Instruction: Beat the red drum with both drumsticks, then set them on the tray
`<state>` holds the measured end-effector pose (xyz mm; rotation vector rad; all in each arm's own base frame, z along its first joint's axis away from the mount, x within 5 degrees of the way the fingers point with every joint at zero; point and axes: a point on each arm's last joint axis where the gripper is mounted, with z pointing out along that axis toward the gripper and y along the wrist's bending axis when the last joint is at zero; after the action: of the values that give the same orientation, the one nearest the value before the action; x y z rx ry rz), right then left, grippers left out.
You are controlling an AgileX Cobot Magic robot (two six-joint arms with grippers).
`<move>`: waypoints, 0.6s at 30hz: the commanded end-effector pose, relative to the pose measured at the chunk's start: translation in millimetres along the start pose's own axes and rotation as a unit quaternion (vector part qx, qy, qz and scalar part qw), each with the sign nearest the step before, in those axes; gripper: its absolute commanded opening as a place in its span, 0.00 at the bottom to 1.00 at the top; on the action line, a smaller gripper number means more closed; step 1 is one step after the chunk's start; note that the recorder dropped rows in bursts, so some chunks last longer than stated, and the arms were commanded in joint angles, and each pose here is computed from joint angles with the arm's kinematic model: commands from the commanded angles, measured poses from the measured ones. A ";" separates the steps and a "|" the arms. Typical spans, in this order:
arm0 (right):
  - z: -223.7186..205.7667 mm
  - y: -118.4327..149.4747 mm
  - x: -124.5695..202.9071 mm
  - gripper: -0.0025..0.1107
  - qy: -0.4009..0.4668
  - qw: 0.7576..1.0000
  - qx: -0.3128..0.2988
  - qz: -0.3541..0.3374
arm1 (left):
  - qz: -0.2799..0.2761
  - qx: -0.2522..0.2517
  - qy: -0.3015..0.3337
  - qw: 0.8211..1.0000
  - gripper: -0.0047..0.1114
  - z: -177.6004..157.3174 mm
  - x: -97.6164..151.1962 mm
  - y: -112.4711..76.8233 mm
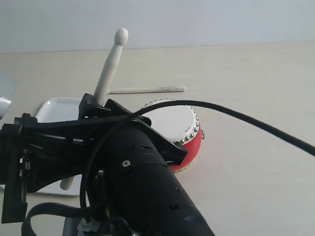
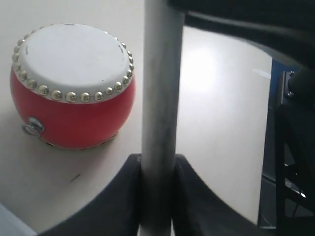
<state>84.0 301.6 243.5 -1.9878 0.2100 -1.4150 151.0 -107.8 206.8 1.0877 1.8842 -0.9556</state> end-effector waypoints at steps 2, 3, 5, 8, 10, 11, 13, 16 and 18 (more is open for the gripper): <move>-1.3 -2.5 4.1 0.58 0.007 1.000 0.007 0.028 | -0.033 -0.041 -0.028 0.998 0.04 -0.5 -6.6 8.4; -1.4 -2.3 4.9 0.59 0.011 0.999 0.006 0.037 | -0.039 -0.055 -0.028 0.997 0.04 -0.7 -6.6 10.8; -1.5 -1.4 8.9 0.59 0.033 0.997 0.003 0.068 | -0.052 -0.081 -0.030 0.995 0.04 -1.4 -6.5 15.7; -2.1 -0.9 16.0 0.59 0.063 0.983 0.005 0.170 | -0.083 -0.128 -0.038 0.987 0.04 -3.3 -6.8 24.3; -1.0 -0.1 26.1 0.57 0.072 0.964 0.010 0.256 | -0.103 -0.166 -0.039 0.980 0.04 -5.3 -5.6 31.1; 0.2 1.0 35.8 0.55 0.081 0.953 0.011 0.291 | -0.110 -0.180 -0.039 0.977 0.04 -6.2 -5.1 33.5; 5.5 11.8 59.2 0.51 0.110 0.930 -0.020 0.349 | -0.124 -0.202 -0.037 0.971 0.04 -7.7 -3.8 37.2; 15.9 33.6 102.3 0.47 0.147 0.872 -0.102 0.456 | -0.124 -0.202 -0.037 0.971 0.04 -7.7 -3.7 37.1; 25.6 46.7 134.9 0.48 0.154 0.808 -0.150 0.549 | -0.125 -0.202 -0.037 0.971 0.04 -7.7 -3.8 37.2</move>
<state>146.8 237.8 297.6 -1.4736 1.2334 -1.0685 181.8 -89.6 203.3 0.6137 2.0647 -0.6895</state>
